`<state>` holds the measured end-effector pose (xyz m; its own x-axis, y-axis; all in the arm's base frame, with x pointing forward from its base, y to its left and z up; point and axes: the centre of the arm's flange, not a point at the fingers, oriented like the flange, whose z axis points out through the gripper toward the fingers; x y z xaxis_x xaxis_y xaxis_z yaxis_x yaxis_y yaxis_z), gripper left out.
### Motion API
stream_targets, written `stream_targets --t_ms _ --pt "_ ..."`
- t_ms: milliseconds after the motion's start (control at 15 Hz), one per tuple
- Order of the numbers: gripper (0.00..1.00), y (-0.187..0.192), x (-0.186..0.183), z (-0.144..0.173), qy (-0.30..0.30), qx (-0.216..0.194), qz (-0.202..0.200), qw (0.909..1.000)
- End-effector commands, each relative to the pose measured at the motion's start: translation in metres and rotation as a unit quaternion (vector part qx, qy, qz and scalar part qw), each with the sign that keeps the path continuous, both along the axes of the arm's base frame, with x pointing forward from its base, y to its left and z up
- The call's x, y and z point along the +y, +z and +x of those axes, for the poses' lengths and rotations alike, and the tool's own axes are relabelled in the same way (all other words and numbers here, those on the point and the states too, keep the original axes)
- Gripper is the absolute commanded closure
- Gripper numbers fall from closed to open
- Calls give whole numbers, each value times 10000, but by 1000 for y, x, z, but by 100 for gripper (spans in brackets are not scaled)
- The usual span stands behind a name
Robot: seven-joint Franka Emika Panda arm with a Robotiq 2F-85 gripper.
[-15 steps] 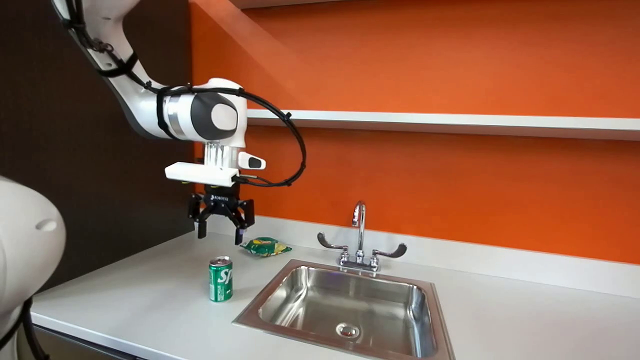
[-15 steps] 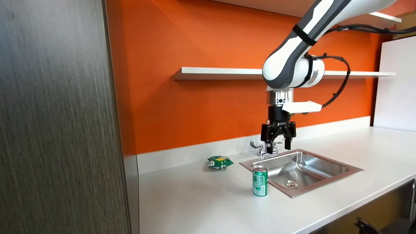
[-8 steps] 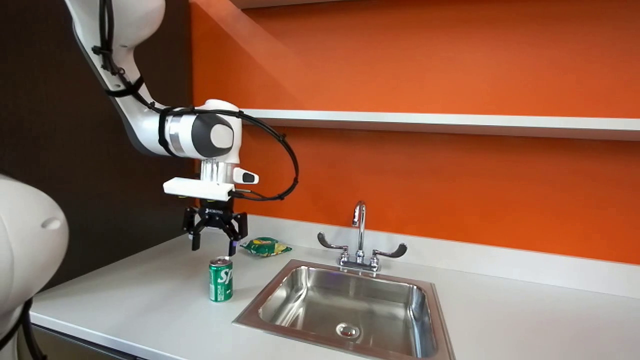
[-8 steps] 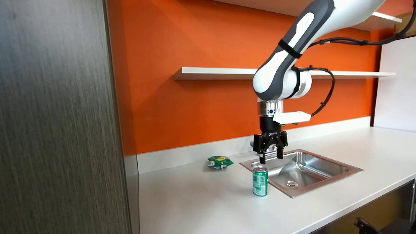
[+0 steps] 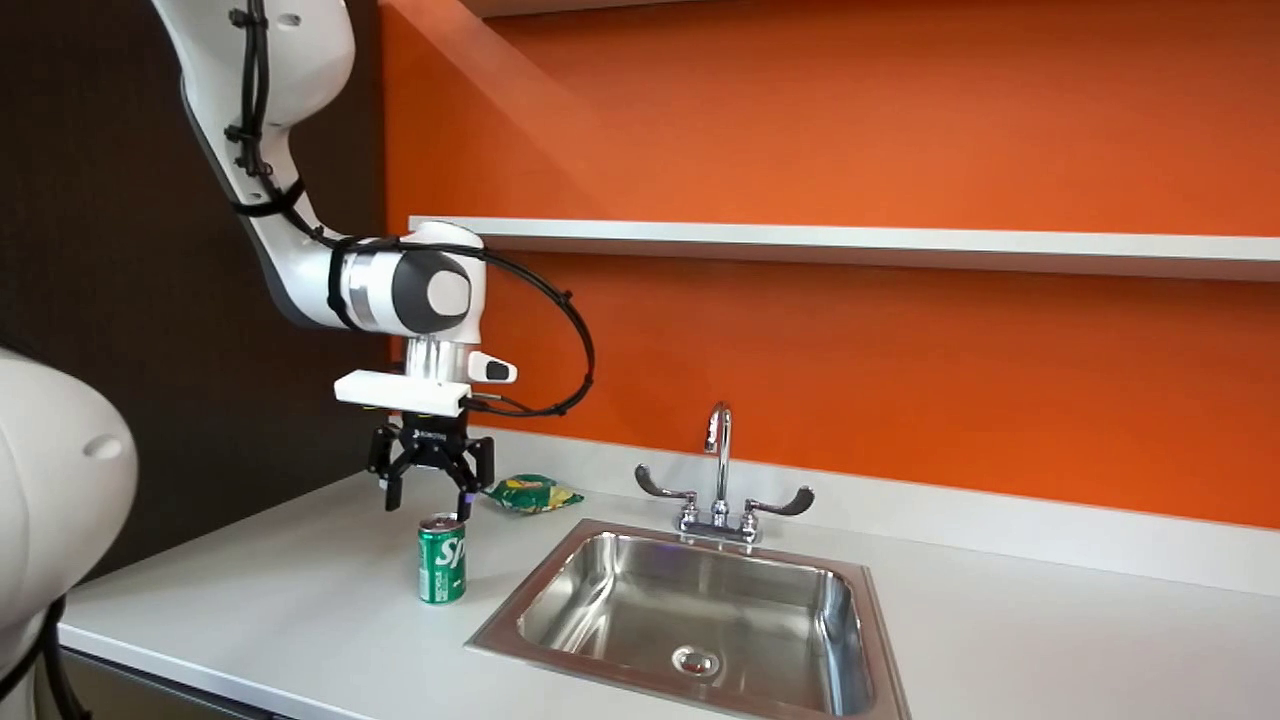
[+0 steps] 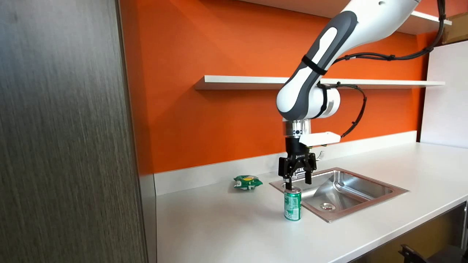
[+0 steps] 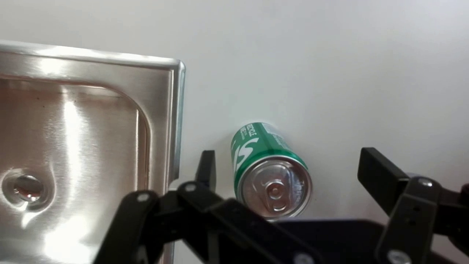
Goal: Put the green can in the sink.
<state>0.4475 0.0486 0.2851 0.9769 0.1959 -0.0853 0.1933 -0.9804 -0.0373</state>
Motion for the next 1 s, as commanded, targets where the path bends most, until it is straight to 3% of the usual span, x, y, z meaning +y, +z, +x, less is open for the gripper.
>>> stream_targets --t_ms 0,933 --pt "0 -9 4 16 -70 -44 76 9999" --pt "0 -40 3 34 -163 -49 100 9998"
